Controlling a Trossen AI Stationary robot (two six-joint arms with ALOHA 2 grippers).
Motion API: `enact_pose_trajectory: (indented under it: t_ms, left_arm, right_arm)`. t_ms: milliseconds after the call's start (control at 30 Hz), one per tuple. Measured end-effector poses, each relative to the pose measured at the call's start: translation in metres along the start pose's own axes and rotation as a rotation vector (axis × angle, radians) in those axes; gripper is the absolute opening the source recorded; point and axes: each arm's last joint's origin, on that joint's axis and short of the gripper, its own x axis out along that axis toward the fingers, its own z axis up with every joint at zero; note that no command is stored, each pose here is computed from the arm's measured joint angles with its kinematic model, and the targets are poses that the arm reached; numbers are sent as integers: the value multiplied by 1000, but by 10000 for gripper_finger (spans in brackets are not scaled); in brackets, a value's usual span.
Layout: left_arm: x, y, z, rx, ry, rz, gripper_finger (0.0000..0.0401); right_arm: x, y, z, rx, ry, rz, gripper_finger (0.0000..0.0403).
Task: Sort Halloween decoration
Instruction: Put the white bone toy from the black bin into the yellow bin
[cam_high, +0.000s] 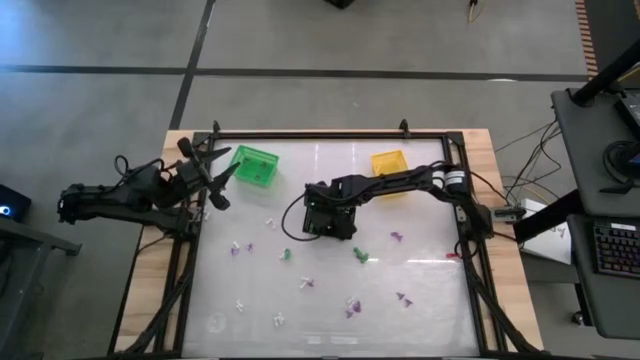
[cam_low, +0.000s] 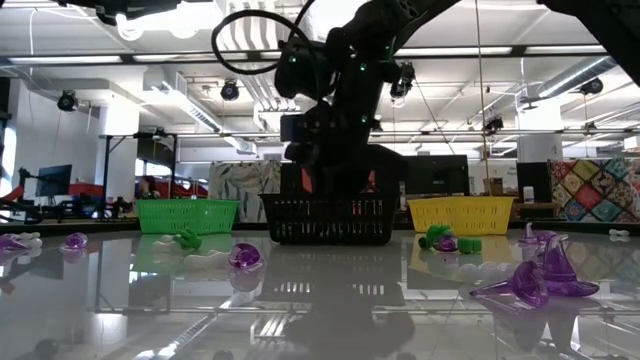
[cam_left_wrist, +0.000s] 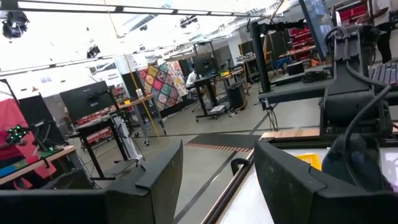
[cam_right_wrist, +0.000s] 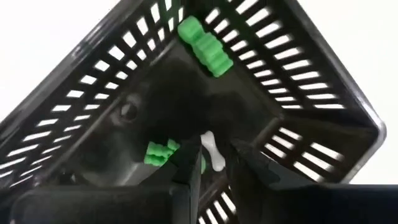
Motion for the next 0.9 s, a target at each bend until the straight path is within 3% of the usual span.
enact_pose_trajectory:
  t_ms: [900]
  left_arm:
    - [0, 0, 0, 1, 2, 0, 181]
  right_arm:
    - [16, 0, -4, 40, 20, 28, 61]
